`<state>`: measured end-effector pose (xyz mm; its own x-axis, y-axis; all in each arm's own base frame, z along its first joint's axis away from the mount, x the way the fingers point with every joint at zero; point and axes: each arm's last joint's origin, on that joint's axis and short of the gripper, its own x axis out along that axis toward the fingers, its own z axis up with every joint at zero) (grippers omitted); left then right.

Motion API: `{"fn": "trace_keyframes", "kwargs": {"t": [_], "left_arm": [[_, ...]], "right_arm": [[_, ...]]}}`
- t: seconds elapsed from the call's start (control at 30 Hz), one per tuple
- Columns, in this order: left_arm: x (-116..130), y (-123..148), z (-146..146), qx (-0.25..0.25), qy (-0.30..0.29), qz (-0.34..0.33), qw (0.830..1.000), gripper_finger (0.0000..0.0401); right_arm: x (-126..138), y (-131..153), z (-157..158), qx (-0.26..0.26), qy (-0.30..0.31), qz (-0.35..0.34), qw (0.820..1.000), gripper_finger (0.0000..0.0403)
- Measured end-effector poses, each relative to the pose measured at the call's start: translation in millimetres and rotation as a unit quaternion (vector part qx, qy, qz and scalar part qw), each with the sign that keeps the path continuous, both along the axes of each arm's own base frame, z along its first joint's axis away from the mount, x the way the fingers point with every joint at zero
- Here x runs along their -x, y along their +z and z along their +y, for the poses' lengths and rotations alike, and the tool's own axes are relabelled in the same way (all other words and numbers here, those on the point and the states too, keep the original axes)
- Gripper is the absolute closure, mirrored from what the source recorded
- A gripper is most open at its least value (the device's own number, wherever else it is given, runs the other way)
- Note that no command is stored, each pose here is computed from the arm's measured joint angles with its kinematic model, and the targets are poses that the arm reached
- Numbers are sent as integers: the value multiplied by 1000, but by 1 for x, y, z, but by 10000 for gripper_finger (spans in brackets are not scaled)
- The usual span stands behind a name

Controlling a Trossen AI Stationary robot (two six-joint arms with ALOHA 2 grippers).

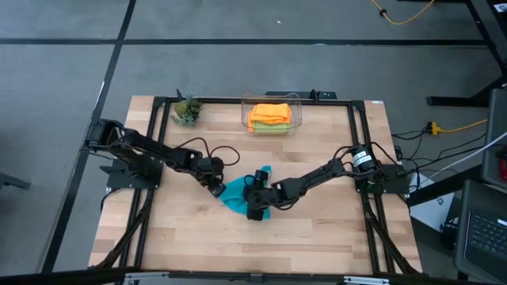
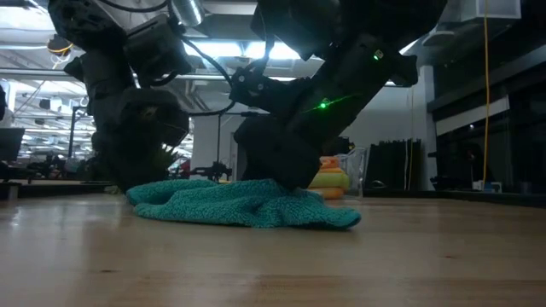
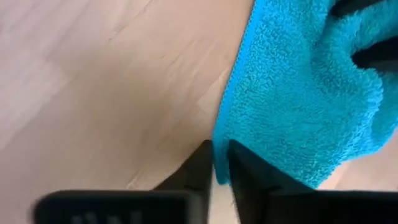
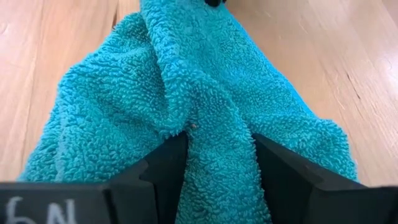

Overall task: Fold microfiber towels
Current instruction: Fold the blue microfiber cloth

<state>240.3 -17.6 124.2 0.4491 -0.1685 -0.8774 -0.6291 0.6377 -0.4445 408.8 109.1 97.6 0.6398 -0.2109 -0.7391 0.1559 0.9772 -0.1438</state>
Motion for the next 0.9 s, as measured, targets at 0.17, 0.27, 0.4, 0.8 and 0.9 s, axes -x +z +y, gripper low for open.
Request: {"fn": "trace_keyframes", "kwargs": {"t": [0.17,0.27,0.4,0.8,0.9], "left_arm": [[0,0,-5,-30,-11,-8,999,396],[-1,1,-10,-43,-19,-11,999,399],[-8,10,-25,-47,-59,-30,997,401],[-26,65,-84,-224,-288,-98,926,401],[-25,75,-99,-294,-358,-120,878,401]], "right_arm": [[-1,0,0,0,0,-4,1000,217],[1,7,0,-9,-8,-6,1000,217],[7,31,-2,-11,-3,-9,1000,217],[38,114,-19,-58,69,10,996,217],[35,115,-19,-83,159,13,984,217]]}}
